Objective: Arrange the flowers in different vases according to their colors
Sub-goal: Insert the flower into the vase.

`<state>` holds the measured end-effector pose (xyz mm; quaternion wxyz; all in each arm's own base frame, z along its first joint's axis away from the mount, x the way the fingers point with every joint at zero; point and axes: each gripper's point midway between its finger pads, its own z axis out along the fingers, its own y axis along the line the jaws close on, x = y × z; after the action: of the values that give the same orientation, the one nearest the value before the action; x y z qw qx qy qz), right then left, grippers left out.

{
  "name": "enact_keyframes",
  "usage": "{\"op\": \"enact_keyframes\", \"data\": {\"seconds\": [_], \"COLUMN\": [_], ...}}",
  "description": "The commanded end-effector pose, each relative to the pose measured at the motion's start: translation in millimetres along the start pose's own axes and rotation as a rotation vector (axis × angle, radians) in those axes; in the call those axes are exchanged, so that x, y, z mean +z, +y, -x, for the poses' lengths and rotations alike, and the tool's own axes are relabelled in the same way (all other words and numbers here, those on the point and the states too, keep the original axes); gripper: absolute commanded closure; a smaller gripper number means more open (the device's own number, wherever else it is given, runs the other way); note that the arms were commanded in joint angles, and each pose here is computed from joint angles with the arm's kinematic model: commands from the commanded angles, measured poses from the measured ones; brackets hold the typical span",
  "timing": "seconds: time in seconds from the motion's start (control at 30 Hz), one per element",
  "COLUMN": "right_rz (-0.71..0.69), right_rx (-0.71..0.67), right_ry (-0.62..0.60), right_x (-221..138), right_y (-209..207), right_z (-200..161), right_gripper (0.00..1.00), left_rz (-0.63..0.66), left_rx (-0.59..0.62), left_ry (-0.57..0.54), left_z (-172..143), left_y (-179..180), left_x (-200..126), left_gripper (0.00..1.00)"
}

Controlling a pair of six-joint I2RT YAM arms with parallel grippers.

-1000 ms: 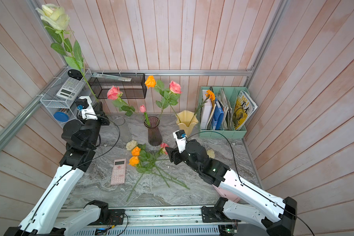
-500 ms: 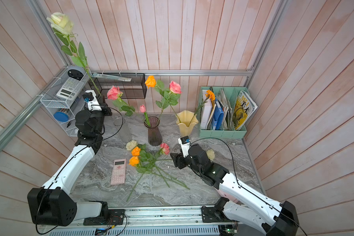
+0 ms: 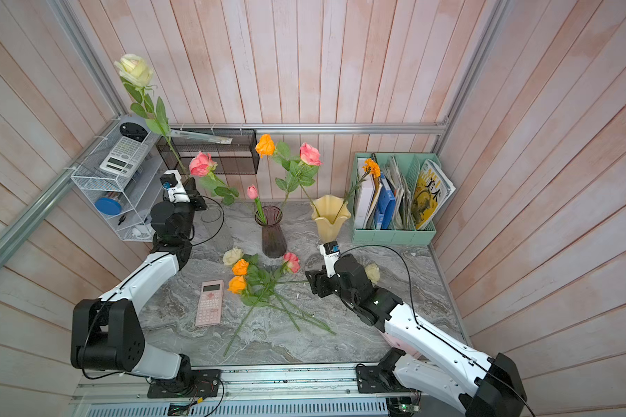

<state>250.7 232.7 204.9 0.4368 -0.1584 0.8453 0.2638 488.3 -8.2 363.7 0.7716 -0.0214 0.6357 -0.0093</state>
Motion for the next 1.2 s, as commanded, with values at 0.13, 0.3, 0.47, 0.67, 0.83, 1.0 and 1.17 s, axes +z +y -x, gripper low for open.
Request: {"op": "enact_keyframes", "data": {"seconds": [0.13,0.3,0.47,0.67,0.83,1.0,1.17], "right_rz": [0.013,0.014,0.007,0.013,0.018,0.017,0.015], "right_rx": [0.016,0.017,0.02,0.028,0.033,0.035,0.036], "right_ry": [-0.002,-0.015,-0.026,-0.039,-0.05,-0.066,-0.075], "right_x": [2,-3,-8,-11,-14,-20,-23], "right_y": [0,-1,-3,-3,-3,-5,-6], "right_z": [0,0,1,1,1,1,1], "right_gripper": [0.32,0.32,0.32,0.33,0.33,0.33,0.33], "left_rz": [-0.002,-0.007,-0.026,-0.038,-0.048,-0.051,-0.026], "left_rx": [-0.033,-0.048,-0.057,-0.062,-0.06,-0.06,-0.004], "left_ry": [-0.006,0.021,0.056,0.078,0.096,0.138,0.207], "left_z": [-18,-38,-48,-47,-39,-24,-3], "left_y": [3,3,0,-3,-5,-7,-16], "left_x": [-5,-8,-8,-11,-16,-31,-65], "left_gripper": [1.0,1.0,0.88,0.55,0.47,0.42,0.35]}}
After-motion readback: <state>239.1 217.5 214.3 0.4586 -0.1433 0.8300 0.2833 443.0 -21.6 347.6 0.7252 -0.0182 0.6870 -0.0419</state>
